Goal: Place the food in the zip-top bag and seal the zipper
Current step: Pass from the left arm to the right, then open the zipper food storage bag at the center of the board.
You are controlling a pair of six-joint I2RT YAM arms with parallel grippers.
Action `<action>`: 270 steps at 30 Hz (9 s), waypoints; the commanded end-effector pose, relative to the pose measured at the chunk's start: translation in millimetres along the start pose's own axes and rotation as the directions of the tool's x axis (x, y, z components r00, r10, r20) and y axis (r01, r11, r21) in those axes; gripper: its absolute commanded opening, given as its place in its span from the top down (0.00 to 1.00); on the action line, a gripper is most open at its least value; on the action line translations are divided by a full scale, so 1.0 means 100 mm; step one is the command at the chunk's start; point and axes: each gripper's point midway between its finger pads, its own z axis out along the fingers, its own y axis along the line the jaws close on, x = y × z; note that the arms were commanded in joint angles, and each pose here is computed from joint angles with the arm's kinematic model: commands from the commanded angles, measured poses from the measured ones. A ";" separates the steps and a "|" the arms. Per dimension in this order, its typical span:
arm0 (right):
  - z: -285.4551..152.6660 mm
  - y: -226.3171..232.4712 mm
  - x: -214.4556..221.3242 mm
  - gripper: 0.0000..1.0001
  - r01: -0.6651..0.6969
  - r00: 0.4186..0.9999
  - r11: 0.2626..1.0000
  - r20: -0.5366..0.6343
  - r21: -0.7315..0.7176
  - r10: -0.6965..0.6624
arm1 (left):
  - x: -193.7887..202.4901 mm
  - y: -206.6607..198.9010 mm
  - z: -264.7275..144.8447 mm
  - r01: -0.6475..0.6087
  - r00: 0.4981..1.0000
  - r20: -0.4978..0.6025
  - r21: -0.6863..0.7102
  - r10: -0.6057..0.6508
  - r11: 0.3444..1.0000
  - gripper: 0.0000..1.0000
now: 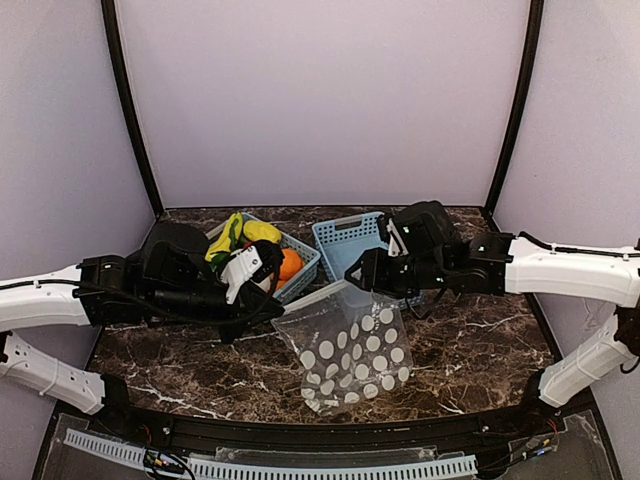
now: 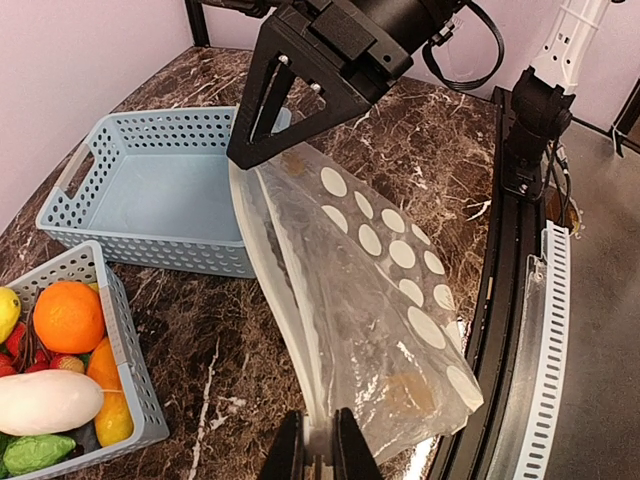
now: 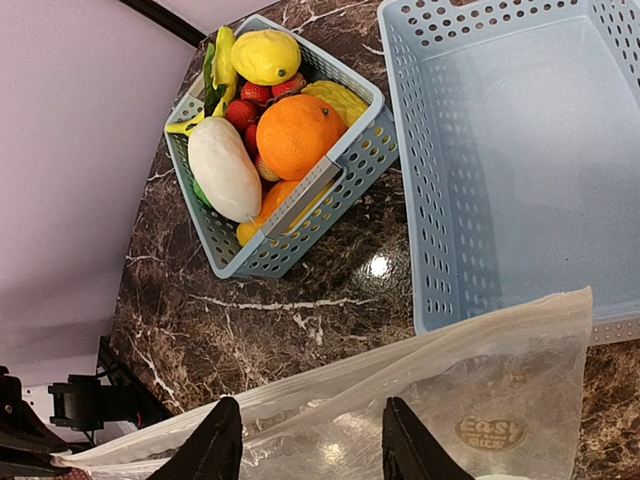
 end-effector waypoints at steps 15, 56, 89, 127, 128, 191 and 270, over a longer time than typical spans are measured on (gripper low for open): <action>0.06 0.26 -0.05 0.49 0.007 1.000 0.997 0.002 -0.071 -0.007 | -0.01 -0.01 -0.01 -0.010 1.000 0.007 -0.004 0.010 1.000 0.99; -0.01 0.39 0.41 0.11 0.125 0.991 0.956 -0.018 -0.264 -0.134 | 0.06 0.18 0.12 0.187 0.982 0.046 -0.105 -0.183 0.977 0.99; 0.36 0.51 0.52 0.96 0.107 0.990 0.953 -0.056 -0.283 -0.128 | 0.01 0.02 0.13 0.193 0.978 0.077 -0.007 -0.192 0.981 0.99; -0.46 0.36 0.71 1.00 0.441 0.898 0.760 0.229 -0.477 -0.377 | -0.58 0.15 0.36 0.688 0.695 0.012 0.275 -0.718 0.671 0.09; -0.46 0.35 0.72 1.00 0.441 0.897 0.761 0.225 -0.476 -0.380 | -0.57 0.13 0.41 0.690 0.695 -0.002 0.283 -0.719 0.666 0.09; -0.45 0.67 0.56 0.27 0.402 0.915 0.765 0.187 -0.504 -0.358 | -0.11 0.57 -0.02 0.548 0.832 -0.011 -0.135 -0.554 0.826 0.99; -0.26 0.36 0.48 0.72 0.087 0.995 0.994 -0.046 -0.072 -0.091 | -0.05 0.34 0.22 0.419 0.905 0.022 -0.230 -0.426 0.878 0.99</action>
